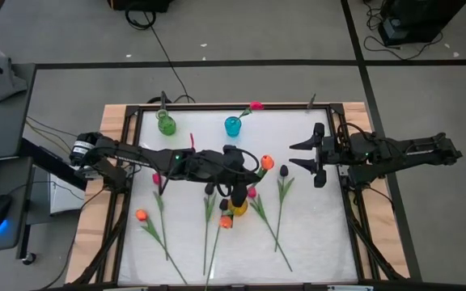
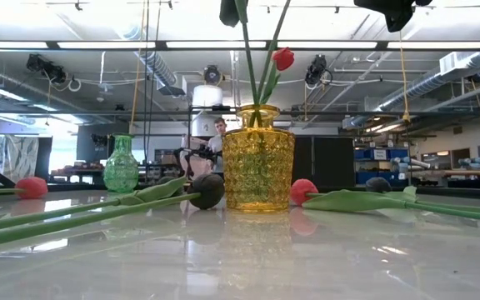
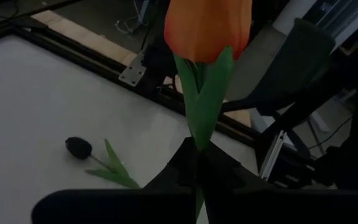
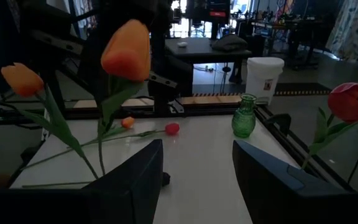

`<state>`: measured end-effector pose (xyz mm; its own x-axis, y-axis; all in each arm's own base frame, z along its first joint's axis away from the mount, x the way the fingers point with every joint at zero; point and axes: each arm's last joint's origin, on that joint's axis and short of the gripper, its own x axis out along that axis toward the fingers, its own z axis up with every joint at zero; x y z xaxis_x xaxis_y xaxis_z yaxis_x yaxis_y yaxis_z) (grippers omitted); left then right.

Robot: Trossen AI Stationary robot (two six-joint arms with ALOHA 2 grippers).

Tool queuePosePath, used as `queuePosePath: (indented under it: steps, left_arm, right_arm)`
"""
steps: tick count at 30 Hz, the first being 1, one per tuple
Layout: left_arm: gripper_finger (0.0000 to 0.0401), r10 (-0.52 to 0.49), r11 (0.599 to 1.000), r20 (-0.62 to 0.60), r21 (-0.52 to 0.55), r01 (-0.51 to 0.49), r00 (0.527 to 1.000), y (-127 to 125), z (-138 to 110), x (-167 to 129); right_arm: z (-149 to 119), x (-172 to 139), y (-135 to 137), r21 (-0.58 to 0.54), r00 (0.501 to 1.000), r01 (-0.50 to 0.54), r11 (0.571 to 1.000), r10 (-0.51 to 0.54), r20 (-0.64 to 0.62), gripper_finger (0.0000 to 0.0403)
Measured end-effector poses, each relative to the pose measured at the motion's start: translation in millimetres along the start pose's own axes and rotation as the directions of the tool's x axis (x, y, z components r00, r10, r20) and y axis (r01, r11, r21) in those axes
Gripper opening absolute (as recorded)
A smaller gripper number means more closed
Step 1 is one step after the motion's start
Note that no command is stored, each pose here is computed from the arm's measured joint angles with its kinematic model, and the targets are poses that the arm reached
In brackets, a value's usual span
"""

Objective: Sort flowers into vase by color
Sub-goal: Put the left orange flower into the yellow vase

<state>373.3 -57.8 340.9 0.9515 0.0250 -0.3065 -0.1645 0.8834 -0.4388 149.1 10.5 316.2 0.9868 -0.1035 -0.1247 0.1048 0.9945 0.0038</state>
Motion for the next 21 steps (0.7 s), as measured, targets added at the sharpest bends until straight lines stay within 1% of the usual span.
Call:
queuePosePath:
  steps: [8,13,21]
  left_arm:
    - [0.0014,0.035,0.999,-0.049,0.025,-0.034,0.998,3.3,-4.9,-0.2]
    - [0.0014,0.035,0.997,-0.04,0.07,-0.032,0.999,3.5,-3.9,0.0]
    - [0.0014,0.041,0.995,-0.038,0.092,-0.037,0.998,3.9,-3.8,0.0]
  right_arm:
    - [0.0,0.0,0.0,0.0,1.0,0.0,1.0,0.0,0.0,0.0203]
    - [0.0,0.0,0.0,0.0,1.0,0.0,1.0,0.0,0.0,0.0203]
    - [0.0,0.0,0.0,0.0,1.0,0.0,1.0,0.0,0.0,0.0203]
